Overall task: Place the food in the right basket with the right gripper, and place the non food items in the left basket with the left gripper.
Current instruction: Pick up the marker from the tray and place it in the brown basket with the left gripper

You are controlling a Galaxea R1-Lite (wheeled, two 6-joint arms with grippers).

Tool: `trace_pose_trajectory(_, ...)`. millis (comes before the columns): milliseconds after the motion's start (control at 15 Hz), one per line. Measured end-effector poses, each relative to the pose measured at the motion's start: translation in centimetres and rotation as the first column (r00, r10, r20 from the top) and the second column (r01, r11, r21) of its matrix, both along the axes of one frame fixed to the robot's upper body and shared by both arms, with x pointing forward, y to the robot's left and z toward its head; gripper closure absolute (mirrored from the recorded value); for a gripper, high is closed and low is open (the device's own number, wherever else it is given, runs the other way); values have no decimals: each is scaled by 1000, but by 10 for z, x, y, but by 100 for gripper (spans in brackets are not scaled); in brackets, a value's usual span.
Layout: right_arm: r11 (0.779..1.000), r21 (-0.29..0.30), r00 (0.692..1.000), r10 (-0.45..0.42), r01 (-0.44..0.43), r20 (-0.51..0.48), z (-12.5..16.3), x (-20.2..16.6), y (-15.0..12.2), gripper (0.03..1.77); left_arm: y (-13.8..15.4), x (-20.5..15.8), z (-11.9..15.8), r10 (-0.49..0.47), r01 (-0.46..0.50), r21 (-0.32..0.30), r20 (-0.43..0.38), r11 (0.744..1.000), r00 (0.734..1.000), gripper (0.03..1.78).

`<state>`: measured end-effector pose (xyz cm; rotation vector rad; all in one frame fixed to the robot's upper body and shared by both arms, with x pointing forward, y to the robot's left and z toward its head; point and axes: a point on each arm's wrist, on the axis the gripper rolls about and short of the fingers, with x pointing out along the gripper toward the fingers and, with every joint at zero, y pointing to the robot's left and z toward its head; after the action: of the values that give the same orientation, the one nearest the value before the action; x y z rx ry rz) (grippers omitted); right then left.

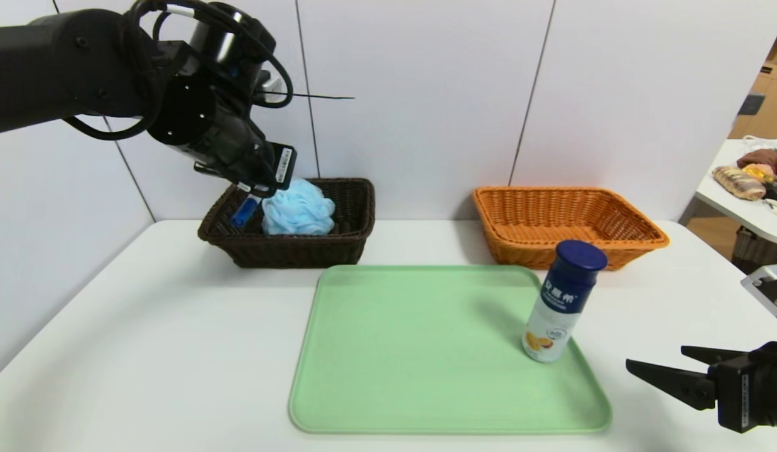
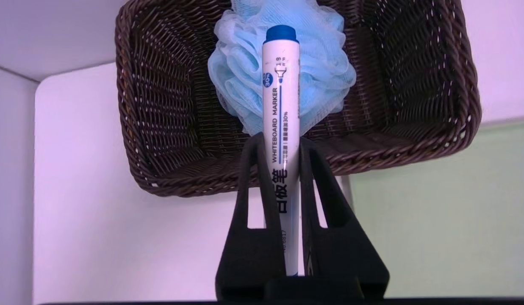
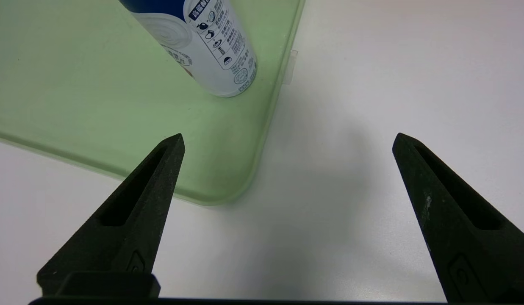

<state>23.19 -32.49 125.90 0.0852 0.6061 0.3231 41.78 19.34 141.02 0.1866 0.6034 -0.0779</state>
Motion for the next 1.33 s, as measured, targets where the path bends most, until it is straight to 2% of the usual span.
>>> trace_pose_trajectory(200,1000,-1,1000,-3,3,3,0,-1,0,10,12,6,-5,-143,146,128,-34,981,989,164)
trace_pose_trajectory(267,1000,0,1000,-4,4,3,0,-1,0,10,15,8,-7,-191,195,173,-44,965,981,164)
trace_pose_trajectory(400,1000,-1,1000,-4,4,4,0,-1,0,10,22,15,-9,-314,319,258,-60,912,948,164)
trace_pose_trajectory(533,1000,-1,1000,-3,3,4,0,-2,0,10,32,23,-12,-451,448,347,-77,824,889,164)
trace_pose_trajectory(733,1000,-1,1000,-2,2,3,0,-2,0,10,39,40,-20,-628,592,483,-107,645,771,164)
trace_pose_trajectory(867,1000,0,1000,-3,3,5,0,-2,0,10,39,50,-30,-704,656,510,-130,557,698,164)
trace_pose_trajectory(1000,1000,1,1000,-4,4,4,0,-2,0,10,39,58,-41,-758,707,508,-149,492,635,164)
trace_pose_trajectory(1067,1000,1,1000,-5,5,3,0,-2,0,10,39,62,-47,-772,721,516,-165,463,614,164)
trace_pose_trajectory(1133,1000,1,1000,-4,4,3,0,-2,0,10,39,66,-52,-778,730,516,-177,448,603,164)
trace_pose_trajectory(1333,1000,0,1000,-5,5,1,0,-2,0,10,41,74,-64,-790,753,494,-192,435,583,164)
